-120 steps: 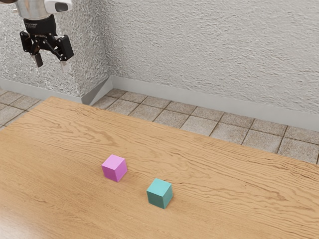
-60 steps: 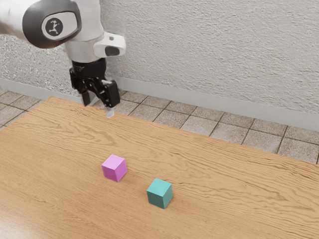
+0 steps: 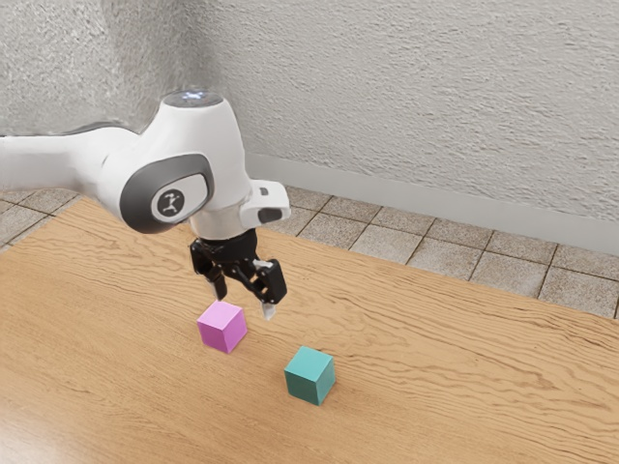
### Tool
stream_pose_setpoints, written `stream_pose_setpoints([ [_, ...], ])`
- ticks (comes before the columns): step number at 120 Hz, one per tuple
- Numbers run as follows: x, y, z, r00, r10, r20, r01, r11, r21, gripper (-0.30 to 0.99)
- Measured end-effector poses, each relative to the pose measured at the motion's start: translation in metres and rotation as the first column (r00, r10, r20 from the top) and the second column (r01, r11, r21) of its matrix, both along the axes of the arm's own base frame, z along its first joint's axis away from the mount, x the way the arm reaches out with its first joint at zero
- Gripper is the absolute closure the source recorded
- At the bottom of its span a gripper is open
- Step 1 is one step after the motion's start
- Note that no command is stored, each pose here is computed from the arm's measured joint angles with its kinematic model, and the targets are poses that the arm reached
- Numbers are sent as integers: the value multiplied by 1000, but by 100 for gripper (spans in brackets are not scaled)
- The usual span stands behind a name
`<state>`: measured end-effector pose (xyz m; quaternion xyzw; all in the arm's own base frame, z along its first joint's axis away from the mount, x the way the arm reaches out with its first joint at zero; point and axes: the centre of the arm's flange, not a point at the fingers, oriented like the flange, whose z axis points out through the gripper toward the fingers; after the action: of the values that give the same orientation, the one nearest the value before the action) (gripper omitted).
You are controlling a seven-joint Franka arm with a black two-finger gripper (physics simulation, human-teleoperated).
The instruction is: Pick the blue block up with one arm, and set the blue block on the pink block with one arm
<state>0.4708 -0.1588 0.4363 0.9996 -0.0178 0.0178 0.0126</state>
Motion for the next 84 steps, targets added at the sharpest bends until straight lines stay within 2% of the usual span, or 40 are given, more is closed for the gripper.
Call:
stream_pose_setpoints([
  [21,23,-5,-38,996,75,55,-71,995,-73,0],
  [36,34,-6,-64,992,116,54,-110,988,-104,0],
  [63,42,-10,-82,991,123,46,-117,986,-117,0],
  [84,51,-47,-89,999,40,8,-38,994,-105,0],
])
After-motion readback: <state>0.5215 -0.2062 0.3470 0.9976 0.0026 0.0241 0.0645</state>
